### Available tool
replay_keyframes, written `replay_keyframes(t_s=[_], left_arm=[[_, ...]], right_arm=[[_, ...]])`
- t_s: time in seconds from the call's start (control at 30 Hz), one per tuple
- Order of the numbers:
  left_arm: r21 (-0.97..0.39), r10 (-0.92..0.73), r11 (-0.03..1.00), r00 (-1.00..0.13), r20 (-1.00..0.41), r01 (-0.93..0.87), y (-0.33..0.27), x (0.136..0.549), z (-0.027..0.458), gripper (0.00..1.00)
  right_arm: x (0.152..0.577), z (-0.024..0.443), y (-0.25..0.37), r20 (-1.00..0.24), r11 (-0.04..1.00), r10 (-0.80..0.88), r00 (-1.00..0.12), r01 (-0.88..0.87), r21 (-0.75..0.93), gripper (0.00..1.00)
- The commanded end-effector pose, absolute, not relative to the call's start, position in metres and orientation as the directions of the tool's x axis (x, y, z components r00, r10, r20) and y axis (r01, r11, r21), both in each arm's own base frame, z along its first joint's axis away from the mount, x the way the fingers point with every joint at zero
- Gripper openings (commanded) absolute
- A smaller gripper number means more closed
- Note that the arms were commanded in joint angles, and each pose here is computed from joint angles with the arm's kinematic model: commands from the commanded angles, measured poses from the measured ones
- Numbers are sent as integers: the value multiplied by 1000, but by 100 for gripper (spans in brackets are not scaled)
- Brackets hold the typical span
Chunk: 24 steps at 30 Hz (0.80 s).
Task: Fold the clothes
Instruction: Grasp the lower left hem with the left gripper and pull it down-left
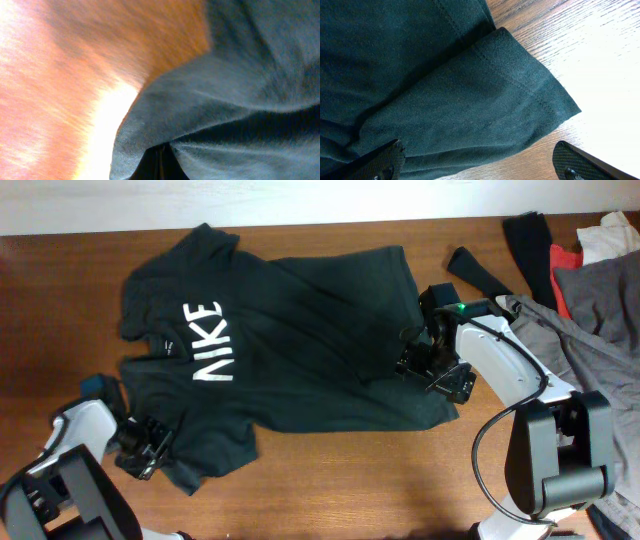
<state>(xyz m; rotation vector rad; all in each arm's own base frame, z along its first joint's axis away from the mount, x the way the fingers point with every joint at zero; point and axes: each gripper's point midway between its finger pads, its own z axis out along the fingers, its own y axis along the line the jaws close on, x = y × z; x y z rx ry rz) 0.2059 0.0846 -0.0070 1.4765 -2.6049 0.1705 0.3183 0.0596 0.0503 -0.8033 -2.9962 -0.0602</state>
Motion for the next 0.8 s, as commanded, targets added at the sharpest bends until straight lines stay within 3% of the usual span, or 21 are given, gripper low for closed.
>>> replay_keyframes(t_s=[0.0, 0.53, 0.77], left_arm=[[159, -899, 436, -421, 121, -886, 117, 171, -25, 1], [250, -922, 348, -378, -86, -904, 176, 172, -18, 1], [236, -911, 367, -399, -106, -900, 192, 195, 21, 2]], right_arm=[[324, 60, 60, 24, 858, 511, -859, 511, 53, 99], [324, 60, 60, 24, 858, 511, -859, 511, 53, 99], [324, 60, 60, 24, 858, 511, -859, 511, 53, 98]])
